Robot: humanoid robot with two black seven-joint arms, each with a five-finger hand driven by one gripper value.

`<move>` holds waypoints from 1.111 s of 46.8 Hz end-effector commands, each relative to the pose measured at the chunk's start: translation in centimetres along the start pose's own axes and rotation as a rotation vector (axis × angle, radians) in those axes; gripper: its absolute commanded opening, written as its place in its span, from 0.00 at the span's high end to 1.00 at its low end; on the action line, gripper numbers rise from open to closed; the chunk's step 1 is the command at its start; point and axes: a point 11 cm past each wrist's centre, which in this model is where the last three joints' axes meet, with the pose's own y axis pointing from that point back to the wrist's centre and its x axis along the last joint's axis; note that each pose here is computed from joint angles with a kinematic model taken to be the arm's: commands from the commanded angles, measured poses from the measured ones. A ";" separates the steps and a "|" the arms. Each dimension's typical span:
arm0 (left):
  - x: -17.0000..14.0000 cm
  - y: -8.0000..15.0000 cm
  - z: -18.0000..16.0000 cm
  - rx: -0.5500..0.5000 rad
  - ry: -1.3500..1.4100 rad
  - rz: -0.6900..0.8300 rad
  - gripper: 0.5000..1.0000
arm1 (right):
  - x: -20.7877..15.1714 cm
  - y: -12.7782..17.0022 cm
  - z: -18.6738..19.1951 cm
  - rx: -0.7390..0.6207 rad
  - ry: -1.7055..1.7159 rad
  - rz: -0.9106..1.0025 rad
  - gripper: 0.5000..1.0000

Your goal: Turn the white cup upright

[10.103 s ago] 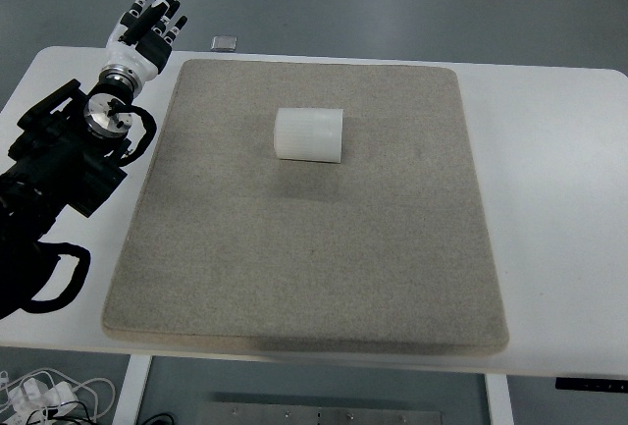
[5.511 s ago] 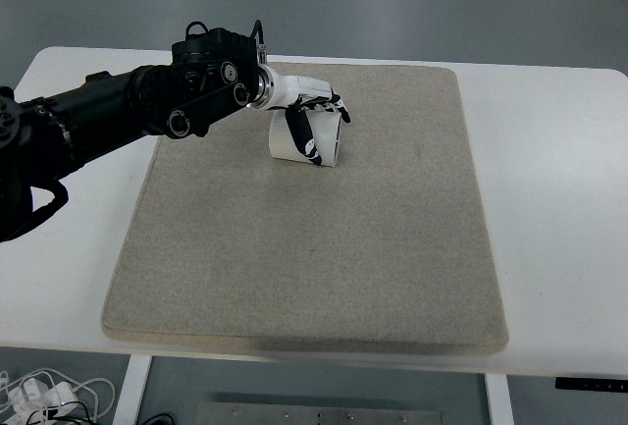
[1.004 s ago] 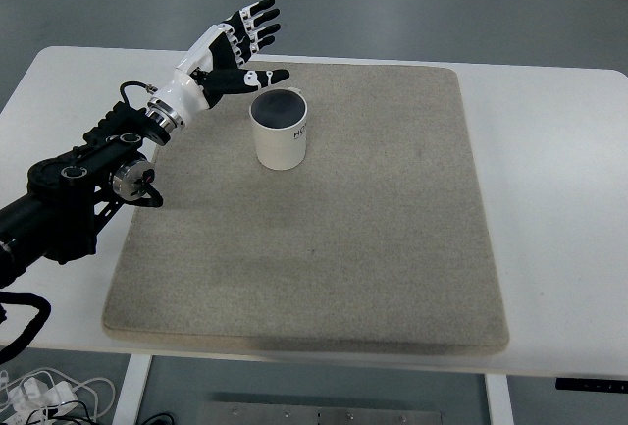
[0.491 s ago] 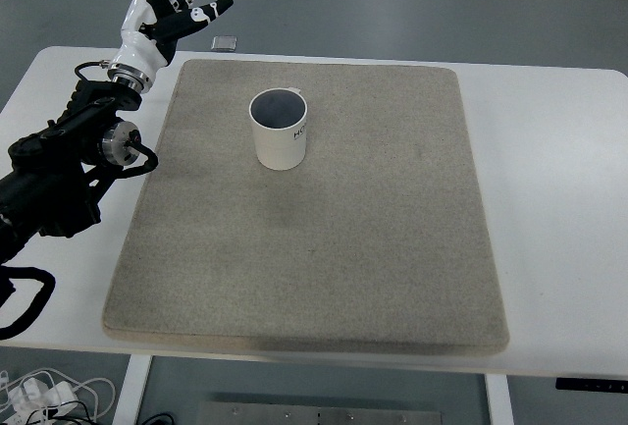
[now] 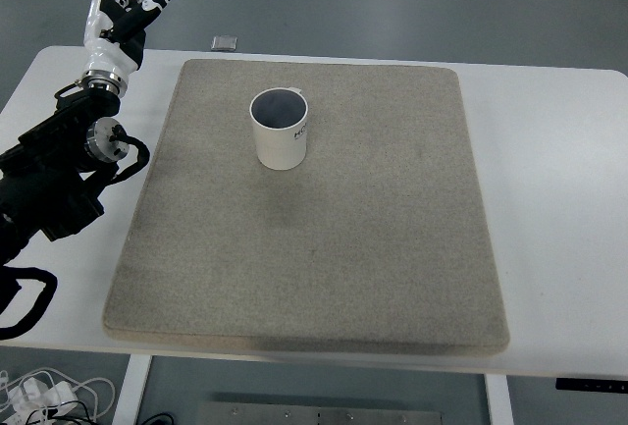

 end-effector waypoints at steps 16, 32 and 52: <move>1.6 0.7 -2.9 0.237 0.307 0.072 0.01 | 0.0 0.0 0.0 0.000 0.001 0.000 0.10; -0.1 0.8 -3.8 0.212 0.468 0.082 0.01 | 0.0 0.0 0.0 0.000 -0.002 0.000 0.10; -0.4 0.7 -3.7 0.193 0.496 0.087 0.01 | 0.0 0.0 0.5 -0.008 -0.008 0.000 0.10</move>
